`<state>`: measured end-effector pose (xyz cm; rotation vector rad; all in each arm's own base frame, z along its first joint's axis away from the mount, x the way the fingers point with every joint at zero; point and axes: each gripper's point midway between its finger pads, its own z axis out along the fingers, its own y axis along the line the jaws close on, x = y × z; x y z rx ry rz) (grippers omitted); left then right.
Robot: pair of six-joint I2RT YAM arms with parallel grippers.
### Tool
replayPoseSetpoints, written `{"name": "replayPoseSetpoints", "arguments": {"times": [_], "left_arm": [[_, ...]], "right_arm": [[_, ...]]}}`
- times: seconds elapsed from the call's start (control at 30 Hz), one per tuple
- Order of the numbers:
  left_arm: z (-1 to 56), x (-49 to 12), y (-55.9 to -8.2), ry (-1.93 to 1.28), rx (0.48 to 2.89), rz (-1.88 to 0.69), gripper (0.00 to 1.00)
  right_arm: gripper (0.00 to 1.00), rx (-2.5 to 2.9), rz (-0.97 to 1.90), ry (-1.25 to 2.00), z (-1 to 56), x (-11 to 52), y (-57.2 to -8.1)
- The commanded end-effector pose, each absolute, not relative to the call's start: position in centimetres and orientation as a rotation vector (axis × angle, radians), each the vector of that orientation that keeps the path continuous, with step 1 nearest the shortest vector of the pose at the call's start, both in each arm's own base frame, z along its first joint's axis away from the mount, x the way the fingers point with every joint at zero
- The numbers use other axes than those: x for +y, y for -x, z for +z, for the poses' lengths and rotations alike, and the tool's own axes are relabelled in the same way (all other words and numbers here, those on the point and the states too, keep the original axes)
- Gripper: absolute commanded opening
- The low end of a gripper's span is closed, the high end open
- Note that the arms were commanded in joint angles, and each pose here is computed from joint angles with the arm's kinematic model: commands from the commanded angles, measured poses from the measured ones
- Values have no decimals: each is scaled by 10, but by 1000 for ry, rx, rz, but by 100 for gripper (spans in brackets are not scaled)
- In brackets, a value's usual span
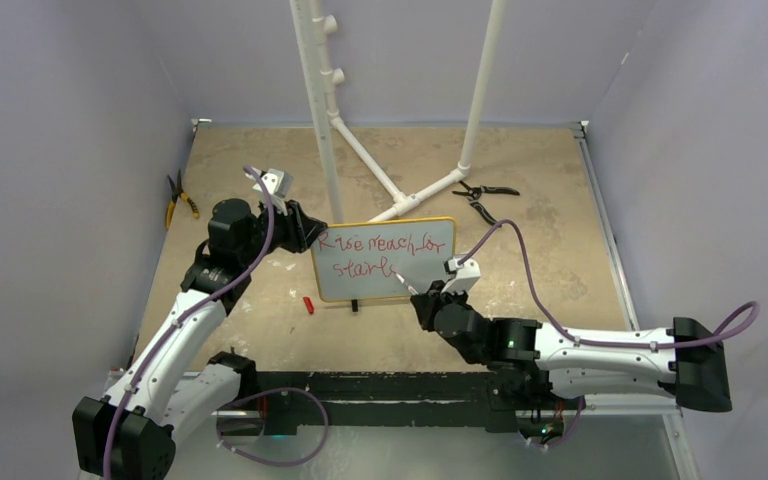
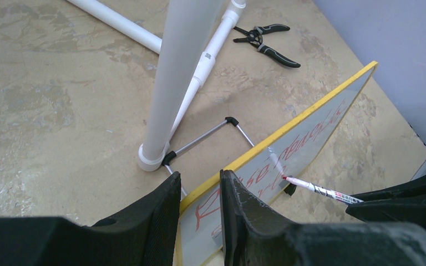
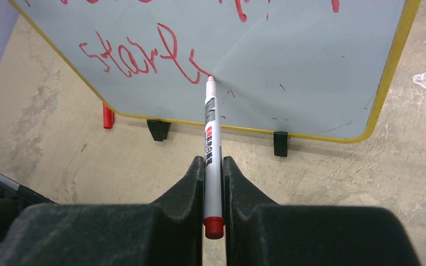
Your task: Write a sentence on the whiteboard
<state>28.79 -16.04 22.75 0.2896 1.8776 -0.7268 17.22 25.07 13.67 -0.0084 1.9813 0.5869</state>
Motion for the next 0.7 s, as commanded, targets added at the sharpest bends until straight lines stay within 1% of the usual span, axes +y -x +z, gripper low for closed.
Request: {"name": "replayPoseSetpoints", "arguments": {"times": [0.0, 0.43, 0.67], "left_arm": [[225, -164, -284, -288, 1886, -759, 30], [226, -163, -284, -284, 1882, -754, 30], [227, -162, -284, -283, 1881, -751, 30]], "right_arm": [[0, 1969, 564, -54, 145, 243, -177], [0, 1957, 626, 58, 149, 262, -172], [0, 1915, 681, 57, 165, 264, -171]]}}
